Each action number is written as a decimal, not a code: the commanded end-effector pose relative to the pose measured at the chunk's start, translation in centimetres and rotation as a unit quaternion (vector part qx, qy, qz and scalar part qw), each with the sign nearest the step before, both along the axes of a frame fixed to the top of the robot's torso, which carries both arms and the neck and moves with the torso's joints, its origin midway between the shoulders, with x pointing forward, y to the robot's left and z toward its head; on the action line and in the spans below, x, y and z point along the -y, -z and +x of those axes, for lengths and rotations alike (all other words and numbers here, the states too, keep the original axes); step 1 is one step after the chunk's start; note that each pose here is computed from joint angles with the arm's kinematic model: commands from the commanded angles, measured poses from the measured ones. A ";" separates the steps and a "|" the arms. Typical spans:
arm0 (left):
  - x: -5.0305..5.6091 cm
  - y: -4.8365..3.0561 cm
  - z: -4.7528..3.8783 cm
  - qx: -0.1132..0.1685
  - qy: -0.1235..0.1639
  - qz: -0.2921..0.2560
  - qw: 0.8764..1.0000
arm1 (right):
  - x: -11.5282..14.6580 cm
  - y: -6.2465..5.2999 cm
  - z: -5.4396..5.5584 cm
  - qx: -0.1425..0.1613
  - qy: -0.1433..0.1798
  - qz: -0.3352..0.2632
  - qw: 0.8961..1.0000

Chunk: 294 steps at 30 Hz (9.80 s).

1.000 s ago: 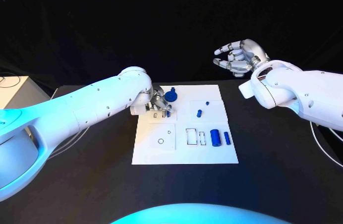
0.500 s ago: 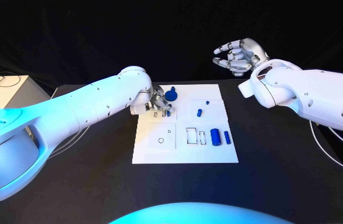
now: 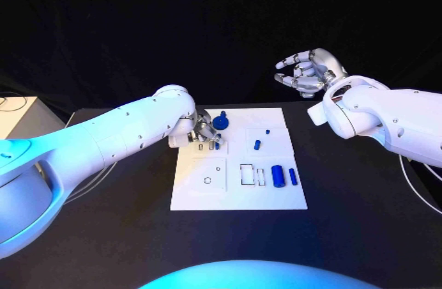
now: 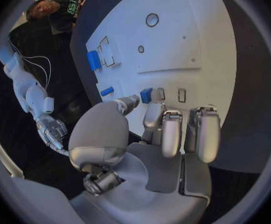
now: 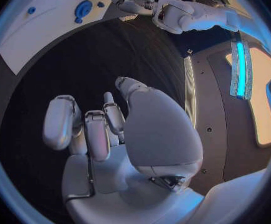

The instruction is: Assemble the parts on the task board

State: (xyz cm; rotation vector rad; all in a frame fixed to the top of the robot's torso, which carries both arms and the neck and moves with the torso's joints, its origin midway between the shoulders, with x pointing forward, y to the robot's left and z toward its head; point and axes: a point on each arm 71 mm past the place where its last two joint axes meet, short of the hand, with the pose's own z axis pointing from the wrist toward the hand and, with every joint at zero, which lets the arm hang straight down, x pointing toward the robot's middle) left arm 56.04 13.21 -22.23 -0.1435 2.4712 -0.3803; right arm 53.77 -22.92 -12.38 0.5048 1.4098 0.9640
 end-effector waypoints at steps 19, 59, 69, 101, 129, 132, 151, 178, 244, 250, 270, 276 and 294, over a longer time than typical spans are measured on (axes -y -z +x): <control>0.4 0.35 -0.04 -0.010 0.000 -0.014 1.000 | -0.4 -0.1 -0.1 0.002 -0.012 -0.004 1.000; -2.5 -0.03 -0.89 -0.047 -0.048 -0.097 0.993 | -0.2 0.0 0.1 0.002 -0.013 -0.016 1.000; -3.3 -0.27 -0.79 -0.023 -0.059 -0.089 0.994 | 0.0 0.0 0.1 0.003 -0.010 -0.017 1.000; -0.5 -0.45 -0.70 0.055 0.001 -0.001 0.998 | -0.1 0.1 0.1 0.003 -0.013 -0.020 1.000; -0.4 1.01 -1.35 0.030 0.016 0.019 0.999 | -0.2 0.0 0.0 0.005 -0.015 -0.022 1.000; -0.5 1.04 -1.34 0.030 0.015 0.020 0.999 | -0.2 0.0 0.0 0.005 -0.015 -0.022 1.000; -0.9 0.92 -1.25 0.048 -0.003 0.006 0.999 | -0.2 0.0 0.0 0.004 -0.015 -0.022 1.000; -1.2 0.85 -1.38 0.047 -0.007 -0.001 0.999 | -0.3 0.1 0.1 0.003 -0.016 -0.023 1.000; -0.5 1.54 -1.47 0.038 -0.003 -0.002 0.999 | -0.4 0.2 0.0 0.001 -0.019 -0.023 1.000; -0.5 1.58 -1.37 0.043 -0.009 -0.005 0.999 | -0.4 0.2 0.0 0.001 -0.019 -0.023 1.000; -1.2 1.57 -1.31 0.047 -0.015 0.000 0.999 | -0.2 0.2 0.0 0.001 -0.018 -0.023 1.000; -1.7 1.47 -1.44 0.049 -0.014 0.002 0.999 | -0.2 0.2 0.0 0.001 -0.018 -0.023 1.000; -2.1 -0.67 -1.31 0.070 -0.028 -0.038 0.996 | 0.0 0.2 0.1 0.001 -0.015 -0.023 1.000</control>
